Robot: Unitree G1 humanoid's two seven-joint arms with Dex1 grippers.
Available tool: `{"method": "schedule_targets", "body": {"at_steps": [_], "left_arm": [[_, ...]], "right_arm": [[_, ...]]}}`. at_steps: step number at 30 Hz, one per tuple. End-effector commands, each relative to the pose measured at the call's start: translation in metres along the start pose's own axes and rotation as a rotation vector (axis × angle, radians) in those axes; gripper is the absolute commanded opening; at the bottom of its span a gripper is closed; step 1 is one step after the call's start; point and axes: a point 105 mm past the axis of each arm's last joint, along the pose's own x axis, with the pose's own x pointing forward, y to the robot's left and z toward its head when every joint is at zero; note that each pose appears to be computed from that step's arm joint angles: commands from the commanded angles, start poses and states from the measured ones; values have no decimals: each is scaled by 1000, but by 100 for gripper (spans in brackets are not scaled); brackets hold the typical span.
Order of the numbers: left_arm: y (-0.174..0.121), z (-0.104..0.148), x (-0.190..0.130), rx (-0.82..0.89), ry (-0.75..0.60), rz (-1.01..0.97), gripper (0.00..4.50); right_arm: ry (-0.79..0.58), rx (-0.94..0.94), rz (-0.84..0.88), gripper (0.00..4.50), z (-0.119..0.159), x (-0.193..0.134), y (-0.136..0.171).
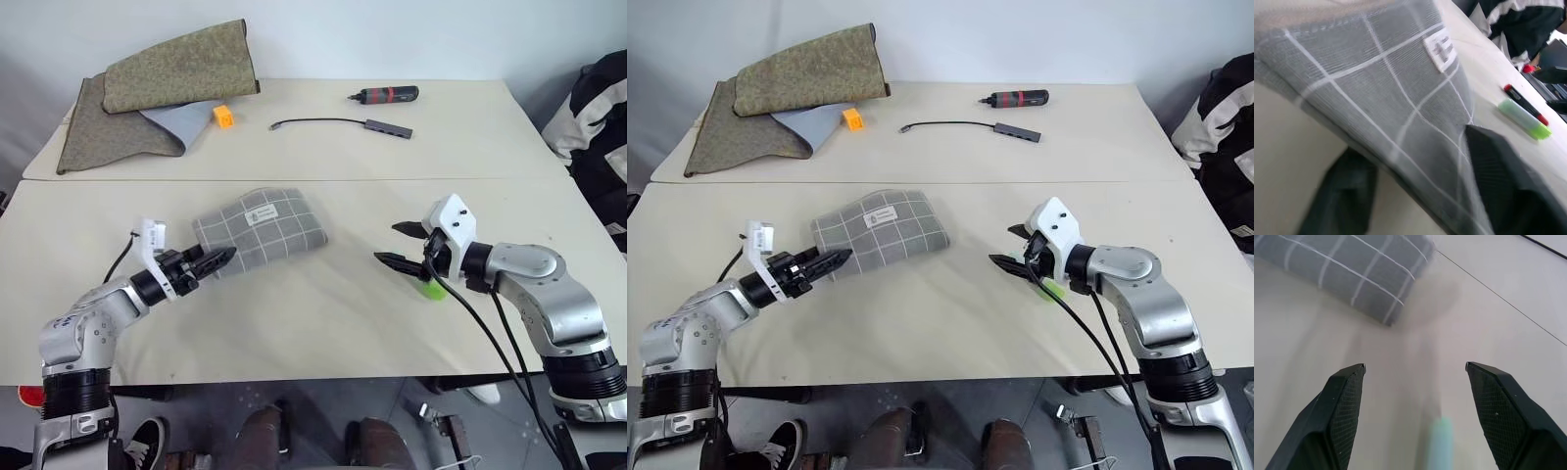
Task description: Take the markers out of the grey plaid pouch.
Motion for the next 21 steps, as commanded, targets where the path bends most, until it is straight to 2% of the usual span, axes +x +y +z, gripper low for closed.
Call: {"method": "schedule_targets", "body": {"at_steps": [1, 2, 6, 8, 10, 11, 15, 19, 21], "left_arm": [[-4, 26, -10, 65, -83, -1, 421], [-6, 25, -14, 96, -68, 1, 444], [-17, 13, -36, 203, 19, -24, 444], [-16, 16, -48, 288, 25, 6, 444], [-15, 23, -60, 446, 11, 57, 444], [-12, 25, -64, 459, -5, 87, 444], [-7, 16, -84, 511, 28, 150, 444], [-4, 5, -99, 499, 18, 193, 444], [-3, 2, -102, 512, 18, 208, 444]], "right_arm": [[-43, -41, -3, 343, 16, -4, -1], [-36, -42, 1, 343, 15, -4, -1], [-34, -39, 2, 343, 14, -7, -4], [-38, -25, -7, 343, 14, -10, -6], [-56, 2, -44, 343, 14, -18, -13], [-62, 18, -59, 343, 13, -21, -15], [-9, 9, -193, 343, -8, -47, -38], [-3, 50, -464, 343, -32, -80, -83], [12, 41, -536, 343, -44, -90, -93]]}}
